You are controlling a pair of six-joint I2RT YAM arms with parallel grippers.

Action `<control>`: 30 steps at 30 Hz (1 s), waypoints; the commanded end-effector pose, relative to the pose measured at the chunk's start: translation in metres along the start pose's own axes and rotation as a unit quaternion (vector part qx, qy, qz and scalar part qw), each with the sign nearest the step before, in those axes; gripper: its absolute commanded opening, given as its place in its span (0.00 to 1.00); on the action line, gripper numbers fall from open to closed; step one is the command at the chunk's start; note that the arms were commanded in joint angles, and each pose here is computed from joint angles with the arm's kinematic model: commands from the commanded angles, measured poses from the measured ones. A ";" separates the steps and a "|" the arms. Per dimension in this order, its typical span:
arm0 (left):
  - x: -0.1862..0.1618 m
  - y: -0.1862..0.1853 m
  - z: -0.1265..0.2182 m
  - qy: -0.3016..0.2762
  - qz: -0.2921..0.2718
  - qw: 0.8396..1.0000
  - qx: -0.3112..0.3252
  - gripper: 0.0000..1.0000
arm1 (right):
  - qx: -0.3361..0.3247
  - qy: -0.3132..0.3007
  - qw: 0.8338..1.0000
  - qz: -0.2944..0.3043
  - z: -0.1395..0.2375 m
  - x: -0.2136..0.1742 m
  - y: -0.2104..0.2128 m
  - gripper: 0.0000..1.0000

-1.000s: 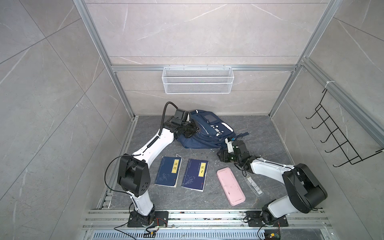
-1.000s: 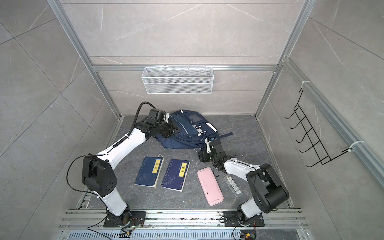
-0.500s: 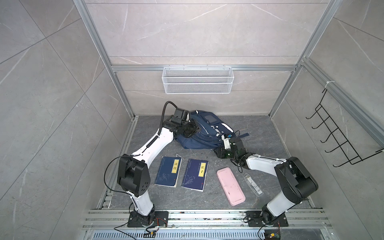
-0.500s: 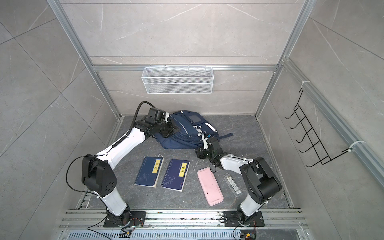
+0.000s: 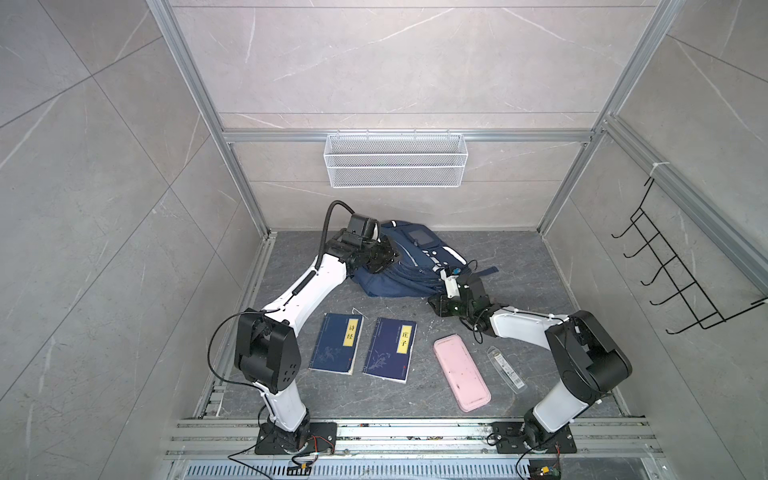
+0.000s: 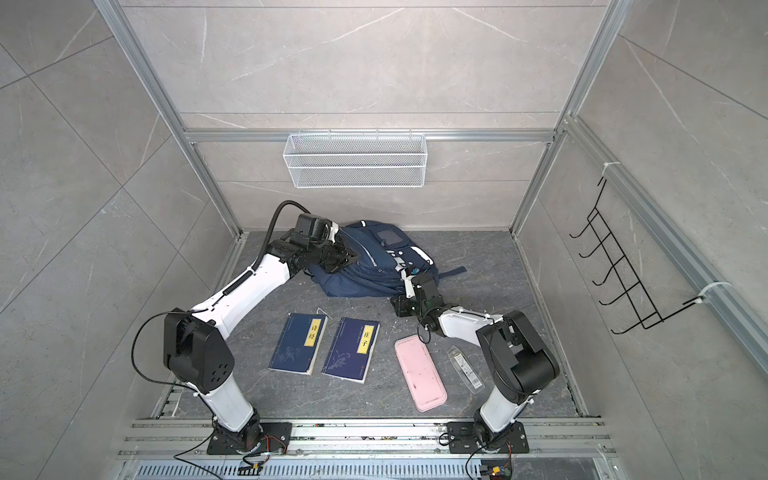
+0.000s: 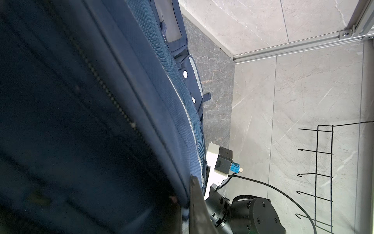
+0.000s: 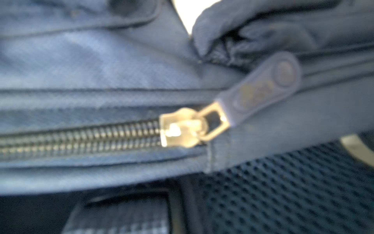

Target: Pack the student bag

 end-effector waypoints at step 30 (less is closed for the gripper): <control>0.035 -0.020 -0.008 -0.035 -0.001 0.997 -0.069 0.00 | 0.119 0.085 0.987 0.065 0.027 -0.015 0.111 0.10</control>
Point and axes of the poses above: each gripper's point midway between its finger pads, its own z axis back along the fingers, its own y axis along the line the jaws close on, x = y × z, the point moved 2 cm from there along z, back along the fingers, and after that the axes turned 2 degrees about z, right-handed, at the moved point
